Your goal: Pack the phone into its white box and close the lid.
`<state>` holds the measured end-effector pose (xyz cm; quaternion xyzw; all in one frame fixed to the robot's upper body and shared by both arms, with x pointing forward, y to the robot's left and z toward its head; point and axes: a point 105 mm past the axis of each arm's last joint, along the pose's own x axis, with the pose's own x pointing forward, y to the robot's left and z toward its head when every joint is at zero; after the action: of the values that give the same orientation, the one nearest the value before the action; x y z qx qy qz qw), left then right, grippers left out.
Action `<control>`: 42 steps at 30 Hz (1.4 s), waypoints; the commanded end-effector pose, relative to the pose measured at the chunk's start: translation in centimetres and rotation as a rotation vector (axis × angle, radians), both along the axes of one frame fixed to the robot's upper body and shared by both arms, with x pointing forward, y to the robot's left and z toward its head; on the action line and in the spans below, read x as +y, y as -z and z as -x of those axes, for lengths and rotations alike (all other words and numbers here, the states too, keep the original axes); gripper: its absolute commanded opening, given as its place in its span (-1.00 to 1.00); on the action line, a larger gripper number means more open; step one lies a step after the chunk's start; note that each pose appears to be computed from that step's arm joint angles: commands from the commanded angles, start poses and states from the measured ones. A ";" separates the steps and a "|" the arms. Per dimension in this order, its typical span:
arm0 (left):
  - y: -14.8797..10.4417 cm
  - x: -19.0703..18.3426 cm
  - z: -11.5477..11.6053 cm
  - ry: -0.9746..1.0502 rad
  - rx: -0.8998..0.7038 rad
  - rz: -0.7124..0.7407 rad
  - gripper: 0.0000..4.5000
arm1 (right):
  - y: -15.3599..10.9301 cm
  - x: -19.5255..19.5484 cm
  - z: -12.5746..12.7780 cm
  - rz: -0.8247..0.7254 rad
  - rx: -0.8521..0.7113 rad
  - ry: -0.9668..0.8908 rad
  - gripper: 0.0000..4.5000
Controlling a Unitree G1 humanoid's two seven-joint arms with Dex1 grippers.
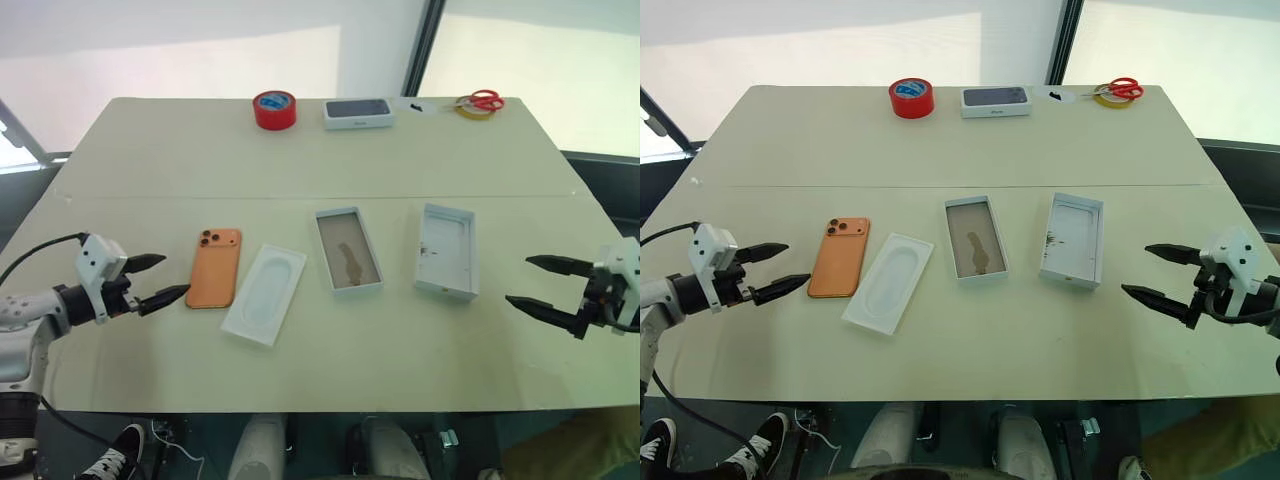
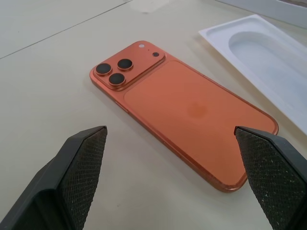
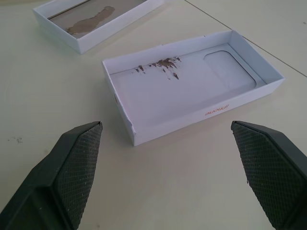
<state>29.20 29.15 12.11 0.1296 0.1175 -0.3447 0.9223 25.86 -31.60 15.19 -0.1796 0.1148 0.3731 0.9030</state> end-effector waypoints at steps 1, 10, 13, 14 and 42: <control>-1.1 -0.3 -0.2 0.022 -0.040 -0.020 0.98 | -0.8 0.1 -0.2 0.002 -0.034 -0.013 1.00; -1.0 -0.4 -0.3 0.009 -0.013 -0.016 0.98 | -0.7 0.2 -0.2 -0.001 -0.035 -0.027 1.00; -1.3 -1.7 -0.5 0.019 0.007 0.024 0.98 | -1.7 2.4 -0.2 -0.019 -0.052 -0.101 1.00; -1.2 -2.2 -0.6 0.015 0.018 0.024 0.98 | -2.0 3.4 -0.2 -0.022 -0.056 -0.132 1.00; -0.8 -12.9 -2.2 -0.037 0.726 0.334 0.98 | -1.4 9.6 -0.6 -0.029 -0.096 -0.265 1.00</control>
<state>31.48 16.41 12.34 -0.1409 0.3770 -0.3612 0.8412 26.45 -22.04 15.57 -0.1859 0.0637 0.4865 0.8513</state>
